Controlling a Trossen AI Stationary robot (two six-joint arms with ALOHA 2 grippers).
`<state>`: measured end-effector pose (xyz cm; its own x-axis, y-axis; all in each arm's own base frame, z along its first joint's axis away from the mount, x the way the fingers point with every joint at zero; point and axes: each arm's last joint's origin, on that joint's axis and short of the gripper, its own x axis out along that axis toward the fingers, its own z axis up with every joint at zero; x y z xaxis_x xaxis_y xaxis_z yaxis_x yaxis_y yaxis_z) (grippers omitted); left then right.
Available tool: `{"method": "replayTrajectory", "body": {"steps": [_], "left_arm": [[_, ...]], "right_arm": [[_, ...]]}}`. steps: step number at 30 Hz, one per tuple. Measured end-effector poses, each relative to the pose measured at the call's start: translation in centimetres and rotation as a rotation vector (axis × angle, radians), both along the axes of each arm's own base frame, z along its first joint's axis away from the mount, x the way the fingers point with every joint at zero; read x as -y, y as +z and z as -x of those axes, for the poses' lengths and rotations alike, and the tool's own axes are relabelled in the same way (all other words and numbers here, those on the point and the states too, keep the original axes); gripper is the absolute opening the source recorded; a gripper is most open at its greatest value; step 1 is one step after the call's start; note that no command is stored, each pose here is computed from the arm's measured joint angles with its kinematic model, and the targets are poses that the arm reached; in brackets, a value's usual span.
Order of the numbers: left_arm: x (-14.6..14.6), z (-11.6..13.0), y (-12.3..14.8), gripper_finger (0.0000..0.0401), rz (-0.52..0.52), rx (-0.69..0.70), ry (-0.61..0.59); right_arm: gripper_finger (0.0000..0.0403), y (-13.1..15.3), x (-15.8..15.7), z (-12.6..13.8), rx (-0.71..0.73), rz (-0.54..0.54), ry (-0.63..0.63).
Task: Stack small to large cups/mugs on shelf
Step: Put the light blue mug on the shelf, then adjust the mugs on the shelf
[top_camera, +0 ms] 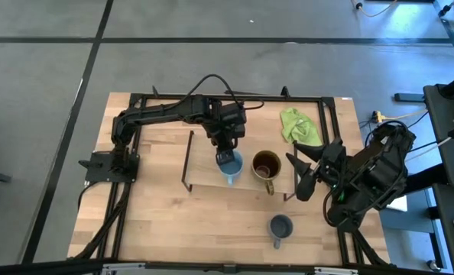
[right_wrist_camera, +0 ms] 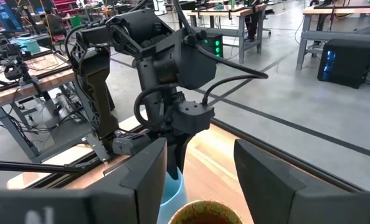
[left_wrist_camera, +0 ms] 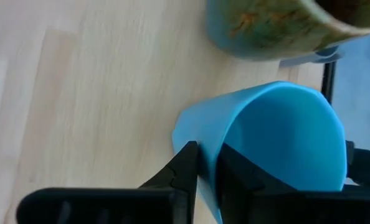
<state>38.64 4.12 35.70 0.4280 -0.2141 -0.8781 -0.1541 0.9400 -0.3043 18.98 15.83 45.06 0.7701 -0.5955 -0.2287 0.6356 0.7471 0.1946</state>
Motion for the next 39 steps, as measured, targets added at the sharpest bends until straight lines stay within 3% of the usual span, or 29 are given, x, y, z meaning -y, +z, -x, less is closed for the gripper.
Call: {"method": "replayTrajectory", "body": {"steps": [20, 34, 39], "left_arm": [[0.0, 0.1, 0.1, 0.0060, 0.008, 0.004, -0.016], [0.0, 2.0, 2.6, 0.0076, -0.024, 0.061, 0.009], [2.3, 3.6, 4.5, 0.0072, -0.069, 0.127, -0.104]], "right_arm": [[0.0188, 0.4, 0.6, 0.6, 0.000, -0.012, 0.005], [0.0188, 0.5, 0.7, 0.7, -0.030, 0.024, 0.018], [0.0188, 0.4, 0.5, 0.6, -0.070, -0.022, 0.055]]}}
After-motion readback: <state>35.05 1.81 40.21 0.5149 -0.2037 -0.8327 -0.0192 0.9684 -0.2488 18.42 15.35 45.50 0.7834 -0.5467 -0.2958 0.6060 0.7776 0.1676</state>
